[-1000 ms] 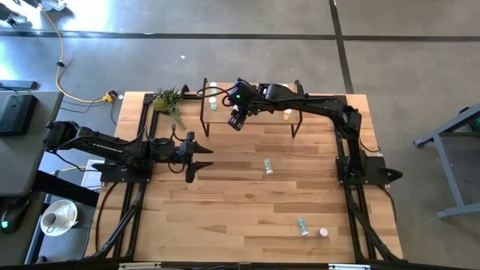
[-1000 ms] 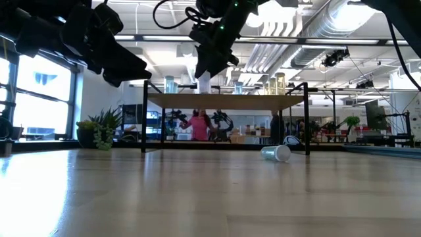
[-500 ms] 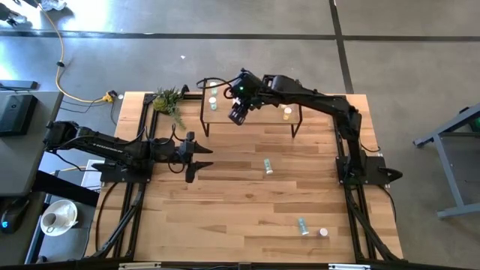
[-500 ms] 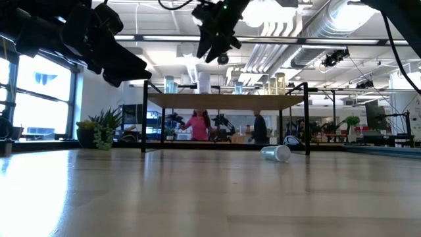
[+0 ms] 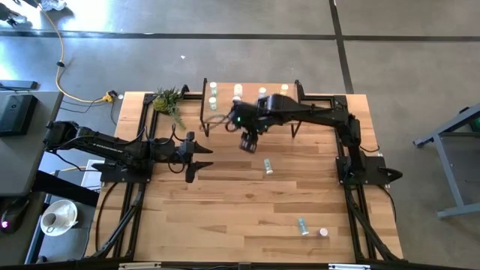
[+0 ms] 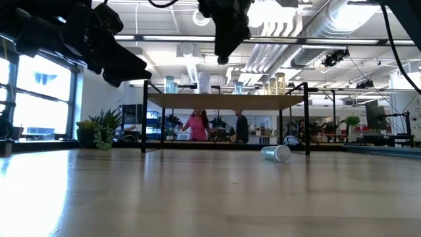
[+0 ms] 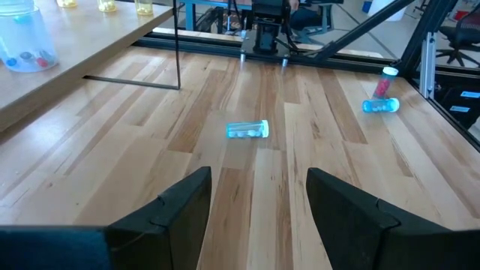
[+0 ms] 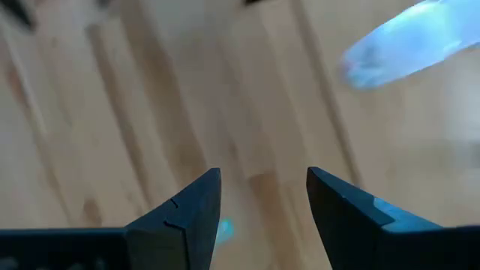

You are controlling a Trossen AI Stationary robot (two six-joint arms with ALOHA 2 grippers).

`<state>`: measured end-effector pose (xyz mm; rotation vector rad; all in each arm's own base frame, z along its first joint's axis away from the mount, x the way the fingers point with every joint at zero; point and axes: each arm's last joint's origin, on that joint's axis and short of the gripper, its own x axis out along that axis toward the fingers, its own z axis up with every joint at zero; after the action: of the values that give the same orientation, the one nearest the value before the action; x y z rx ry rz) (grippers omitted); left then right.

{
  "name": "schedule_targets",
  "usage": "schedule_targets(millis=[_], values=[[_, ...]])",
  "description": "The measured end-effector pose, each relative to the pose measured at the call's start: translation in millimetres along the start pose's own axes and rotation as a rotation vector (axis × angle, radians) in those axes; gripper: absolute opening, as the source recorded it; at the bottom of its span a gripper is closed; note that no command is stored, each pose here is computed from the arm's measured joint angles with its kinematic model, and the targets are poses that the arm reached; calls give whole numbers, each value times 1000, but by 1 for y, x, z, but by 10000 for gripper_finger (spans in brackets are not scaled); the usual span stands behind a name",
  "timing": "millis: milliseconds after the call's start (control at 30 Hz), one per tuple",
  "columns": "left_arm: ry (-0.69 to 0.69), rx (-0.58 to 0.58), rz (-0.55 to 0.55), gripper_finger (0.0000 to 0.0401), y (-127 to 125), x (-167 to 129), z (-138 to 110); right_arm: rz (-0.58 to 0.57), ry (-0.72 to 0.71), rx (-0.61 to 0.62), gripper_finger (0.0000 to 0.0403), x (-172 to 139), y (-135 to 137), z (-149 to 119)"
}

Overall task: Pick and place medicine bottles onto shelf by color
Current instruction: Put the bottom blue pill bottle on the shelf aligned with the other blue pill bottle

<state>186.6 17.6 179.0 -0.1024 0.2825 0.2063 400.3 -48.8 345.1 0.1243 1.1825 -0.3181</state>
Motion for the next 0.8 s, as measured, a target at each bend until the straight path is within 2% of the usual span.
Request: schedule_targets(millis=[267, 433, 667, 800], values=[[0, -2, 0, 209, 0, 0, 0, 1, 167, -105, 189, 16, 42, -28], [0, -2, 0, 209, 0, 0, 0, -30, 307, -124, 189, 30, 60, -51], [0, -2, 0, 209, 0, 0, 0, -118, 544, -156, 189, 57, 77, -94], [0, -2, 0, 209, 0, 0, 0, -105, 612, -133, 189, 60, 80, -123]])
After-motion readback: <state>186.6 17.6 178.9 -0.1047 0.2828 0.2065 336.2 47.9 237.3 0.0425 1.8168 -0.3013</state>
